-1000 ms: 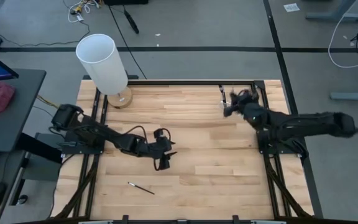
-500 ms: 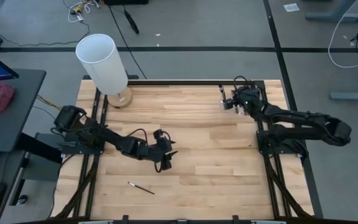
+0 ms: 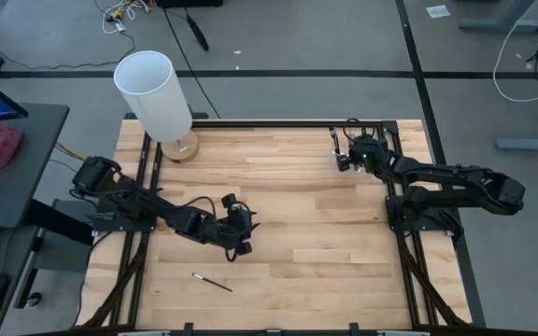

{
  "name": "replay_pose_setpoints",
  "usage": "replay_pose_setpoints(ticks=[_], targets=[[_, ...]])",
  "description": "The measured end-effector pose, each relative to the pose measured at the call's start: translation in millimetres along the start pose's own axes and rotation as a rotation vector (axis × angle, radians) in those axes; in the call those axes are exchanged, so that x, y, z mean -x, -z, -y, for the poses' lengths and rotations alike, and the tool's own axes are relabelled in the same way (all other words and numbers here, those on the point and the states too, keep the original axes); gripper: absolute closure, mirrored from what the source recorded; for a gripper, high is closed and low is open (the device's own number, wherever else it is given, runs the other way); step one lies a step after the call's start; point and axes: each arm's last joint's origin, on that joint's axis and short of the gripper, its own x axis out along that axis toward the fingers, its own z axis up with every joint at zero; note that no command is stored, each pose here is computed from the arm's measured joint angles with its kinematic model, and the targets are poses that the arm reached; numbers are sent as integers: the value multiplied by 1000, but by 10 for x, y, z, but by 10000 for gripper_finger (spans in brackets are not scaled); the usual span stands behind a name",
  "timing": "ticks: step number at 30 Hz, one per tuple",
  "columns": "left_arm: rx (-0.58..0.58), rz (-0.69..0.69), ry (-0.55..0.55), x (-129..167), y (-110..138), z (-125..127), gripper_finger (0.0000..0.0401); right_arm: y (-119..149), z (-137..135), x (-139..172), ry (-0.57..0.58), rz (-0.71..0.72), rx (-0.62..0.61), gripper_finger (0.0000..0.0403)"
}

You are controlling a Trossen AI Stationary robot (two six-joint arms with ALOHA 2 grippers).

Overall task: Put items in baskets/containers
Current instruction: Put the eyeshadow brush into the transparent organizer

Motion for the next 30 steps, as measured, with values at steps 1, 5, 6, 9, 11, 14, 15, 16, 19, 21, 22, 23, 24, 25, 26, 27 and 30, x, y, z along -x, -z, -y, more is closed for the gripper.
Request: replay_pose_setpoints(ticks=[1,5,6,9,11,14,15,16,19,21,22,23,24,25,26,27,30], targets=[[1,1,-2,9,-5,-5,243,1,0,0,-2,-2,1,347],[-6,25,-44,104,-39,-15,245,2,2,2,-1,-4,2,305],[-12,27,-57,133,-42,-18,245,-5,4,9,0,-8,4,294],[-31,3,-78,211,-13,-25,245,-83,-11,54,-8,-2,28,261],[-23,-17,-87,254,7,-40,245,-200,-45,115,-29,28,31,244],[-24,-78,-114,282,89,-67,245,-390,-120,232,-72,82,40,228],[-17,-92,-121,288,107,-76,245,-454,-153,276,-90,104,42,226],[-10,-104,-128,294,122,-86,245,-518,-193,320,-112,125,42,224],[-6,-142,-144,330,183,-89,246,-647,-333,461,-197,177,56,225],[-14,-156,-145,372,221,-65,246,-670,-462,562,-298,220,61,229],[-18,-166,-144,399,246,-52,246,-661,-533,617,-358,238,61,232],[-23,-178,-144,431,274,-40,246,-637,-605,671,-419,254,60,235],[-22,-190,-144,468,301,-29,246,-604,-680,721,-468,268,63,238],[-16,-203,-143,506,326,-21,246,-560,-756,767,-515,275,68,240],[-5,-220,-145,548,356,-17,246,-505,-830,810,-556,273,78,243],[11,-236,-142,598,381,-14,246,-447,-912,853,-598,275,93,246],[91,-279,-107,767,434,13,246,-268,-1137,954,-694,281,107,254]])
